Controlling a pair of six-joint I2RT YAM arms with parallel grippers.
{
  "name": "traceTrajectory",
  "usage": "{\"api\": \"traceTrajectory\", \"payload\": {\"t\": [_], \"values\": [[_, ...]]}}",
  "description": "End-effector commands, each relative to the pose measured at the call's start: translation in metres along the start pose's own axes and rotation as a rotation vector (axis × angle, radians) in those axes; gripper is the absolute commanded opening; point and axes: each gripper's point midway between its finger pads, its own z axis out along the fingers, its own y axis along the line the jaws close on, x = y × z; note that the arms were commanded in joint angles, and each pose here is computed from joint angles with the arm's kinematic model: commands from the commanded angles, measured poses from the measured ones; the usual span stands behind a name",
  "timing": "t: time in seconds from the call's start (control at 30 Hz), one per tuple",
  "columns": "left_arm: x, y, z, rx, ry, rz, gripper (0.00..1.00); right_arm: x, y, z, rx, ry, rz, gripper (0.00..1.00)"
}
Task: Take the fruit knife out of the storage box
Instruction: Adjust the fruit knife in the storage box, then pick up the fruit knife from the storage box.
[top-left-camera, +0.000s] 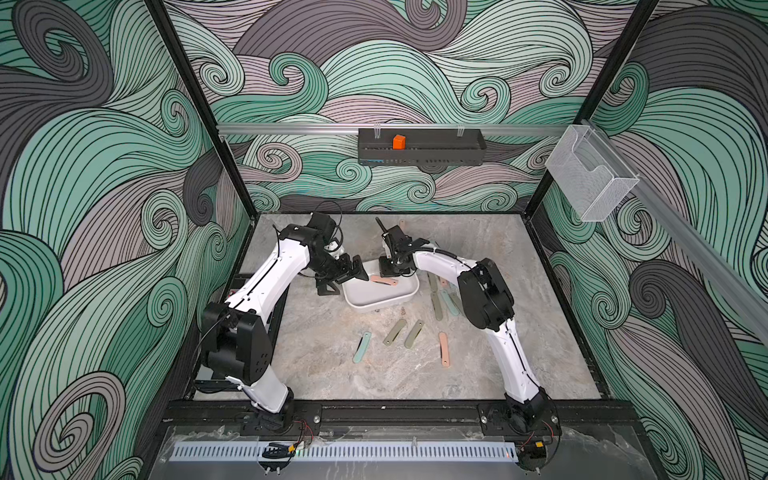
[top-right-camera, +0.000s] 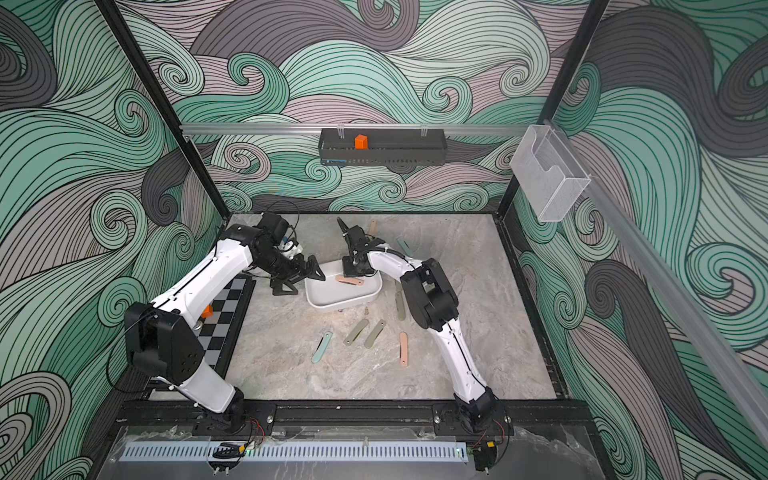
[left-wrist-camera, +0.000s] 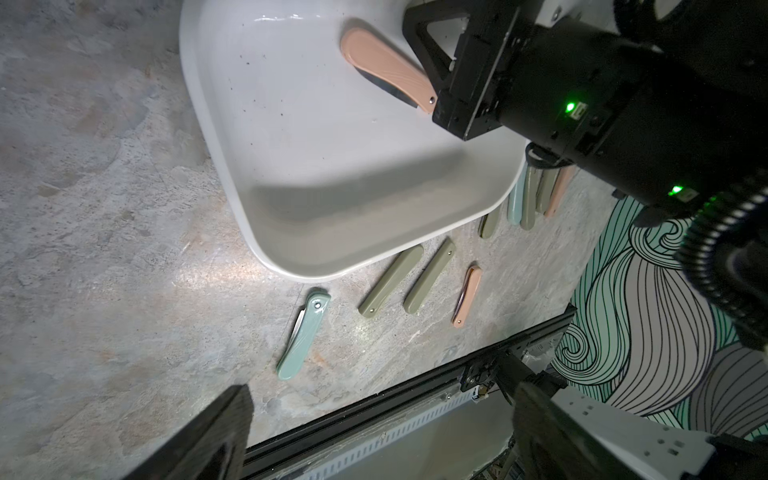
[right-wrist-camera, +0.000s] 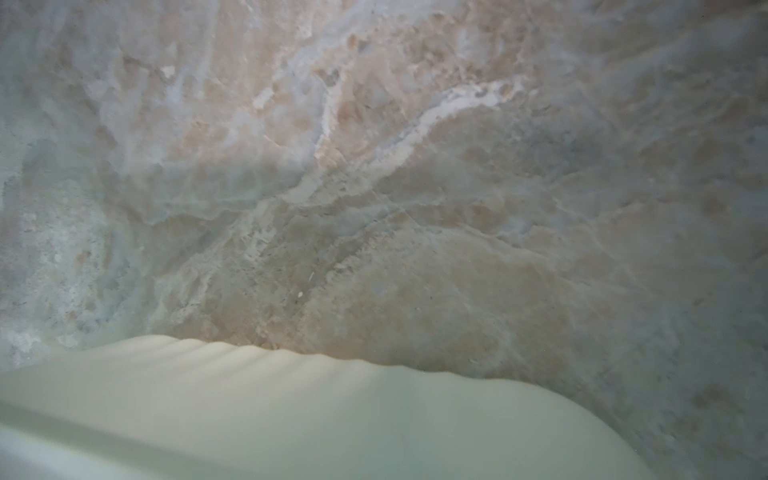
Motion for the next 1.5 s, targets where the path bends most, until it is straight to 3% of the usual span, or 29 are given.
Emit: {"api": "traceTrajectory", "payload": {"t": [0.0, 0.27, 0.43, 0.53, 0.7, 0.83, 1.03, 1.47], "values": [[-0.005, -0.005, -0.007, 0.019, -0.021, 0.009, 0.99, 0.032, -0.015, 0.01, 0.032, 0.09, 0.025, 0.0], [-0.013, -0.011, -0.01, 0.03, -0.042, 0.024, 0.99, 0.056, -0.017, -0.029, -0.033, 0.134, 0.029, 0.0], [-0.015, -0.015, -0.011, 0.047, -0.043, 0.023, 0.99, 0.039, -0.027, -0.043, -0.007, 0.124, 0.002, 0.0], [-0.015, -0.017, -0.01, 0.064, -0.039, 0.018, 0.99, 0.028, -0.015, -0.055, -0.063, 0.128, -0.005, 0.16], [-0.016, -0.021, -0.013, 0.07, -0.045, 0.027, 0.99, 0.034, 0.013, -0.07, -0.138, 0.17, -0.081, 0.53], [-0.015, -0.023, -0.014, 0.079, -0.043, 0.024, 0.99, 0.042, 0.023, -0.074, -0.142, 0.206, -0.178, 0.67], [-0.013, -0.022, -0.013, 0.081, -0.043, 0.022, 0.99, 0.053, 0.027, -0.075, -0.101, 0.25, -0.278, 0.68], [-0.001, -0.015, -0.01, 0.078, -0.023, 0.007, 0.99, 0.061, 0.017, -0.028, 0.025, 0.31, -0.306, 0.54]]}}
